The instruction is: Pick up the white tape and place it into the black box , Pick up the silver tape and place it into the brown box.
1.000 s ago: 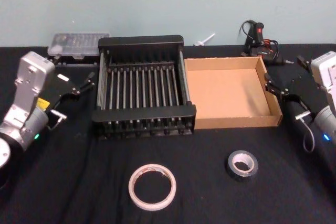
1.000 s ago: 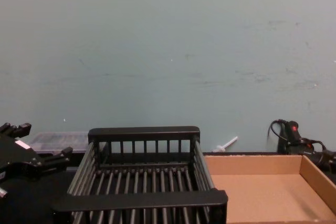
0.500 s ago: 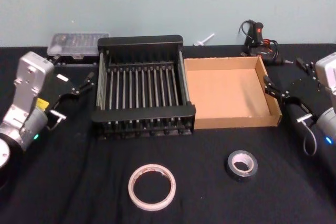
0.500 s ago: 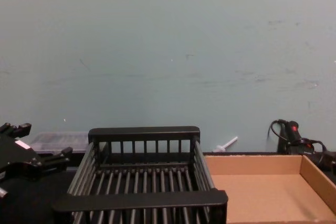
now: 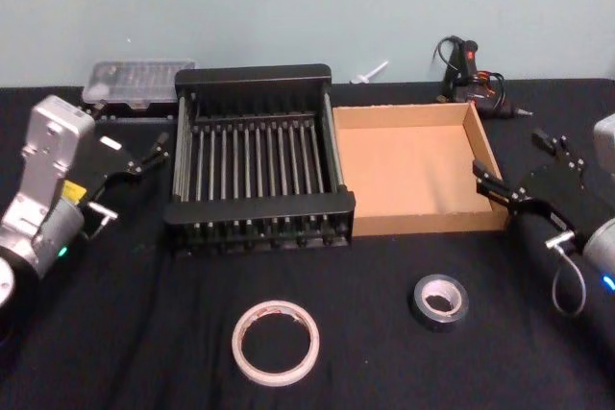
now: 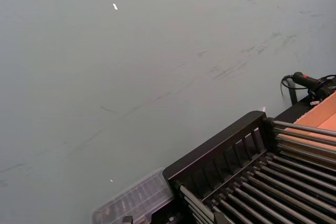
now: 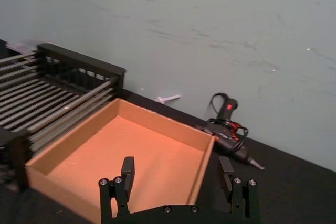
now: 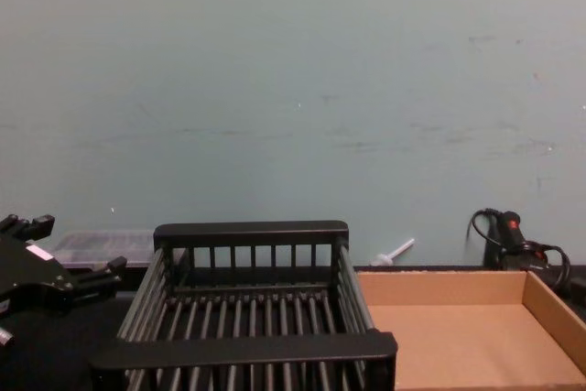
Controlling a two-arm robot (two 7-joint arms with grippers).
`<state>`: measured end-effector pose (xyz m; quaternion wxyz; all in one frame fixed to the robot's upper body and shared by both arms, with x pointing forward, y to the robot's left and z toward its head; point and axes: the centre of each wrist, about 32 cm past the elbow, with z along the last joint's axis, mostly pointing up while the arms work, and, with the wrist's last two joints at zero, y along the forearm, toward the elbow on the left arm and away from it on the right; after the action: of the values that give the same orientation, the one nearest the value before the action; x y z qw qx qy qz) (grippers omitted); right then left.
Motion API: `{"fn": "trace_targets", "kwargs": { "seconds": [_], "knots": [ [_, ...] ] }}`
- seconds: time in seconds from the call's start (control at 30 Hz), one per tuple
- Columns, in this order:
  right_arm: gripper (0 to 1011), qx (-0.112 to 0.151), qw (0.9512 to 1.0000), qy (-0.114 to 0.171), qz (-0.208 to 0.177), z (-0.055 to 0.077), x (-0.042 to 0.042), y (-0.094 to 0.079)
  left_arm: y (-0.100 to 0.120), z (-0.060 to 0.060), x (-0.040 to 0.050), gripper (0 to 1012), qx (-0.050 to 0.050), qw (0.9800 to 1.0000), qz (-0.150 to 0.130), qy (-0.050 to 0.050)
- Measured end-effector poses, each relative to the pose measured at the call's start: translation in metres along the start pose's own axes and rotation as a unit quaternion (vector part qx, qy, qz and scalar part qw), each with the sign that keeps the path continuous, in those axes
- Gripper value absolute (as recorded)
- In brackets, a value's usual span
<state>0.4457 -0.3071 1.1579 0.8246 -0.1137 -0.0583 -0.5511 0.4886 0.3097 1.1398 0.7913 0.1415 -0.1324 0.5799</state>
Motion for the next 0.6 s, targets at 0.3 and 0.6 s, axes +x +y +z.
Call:
{"fn": "trace_targets", "kwargs": {
  "seconds": [0.3,0.6],
  "knots": [
    [1000,-0.018,0.9991,0.018,0.035,0.010,-0.0123,-0.018,0.000,0.000,0.0000,1001,0.000,1.0000,0.000,0.000],
    [1000,-0.060,0.9958,0.025,0.066,0.009,-0.0215,-0.029,0.000,0.000,0.0000,1001,0.000,1.0000,0.000,0.000]
  ]
}}
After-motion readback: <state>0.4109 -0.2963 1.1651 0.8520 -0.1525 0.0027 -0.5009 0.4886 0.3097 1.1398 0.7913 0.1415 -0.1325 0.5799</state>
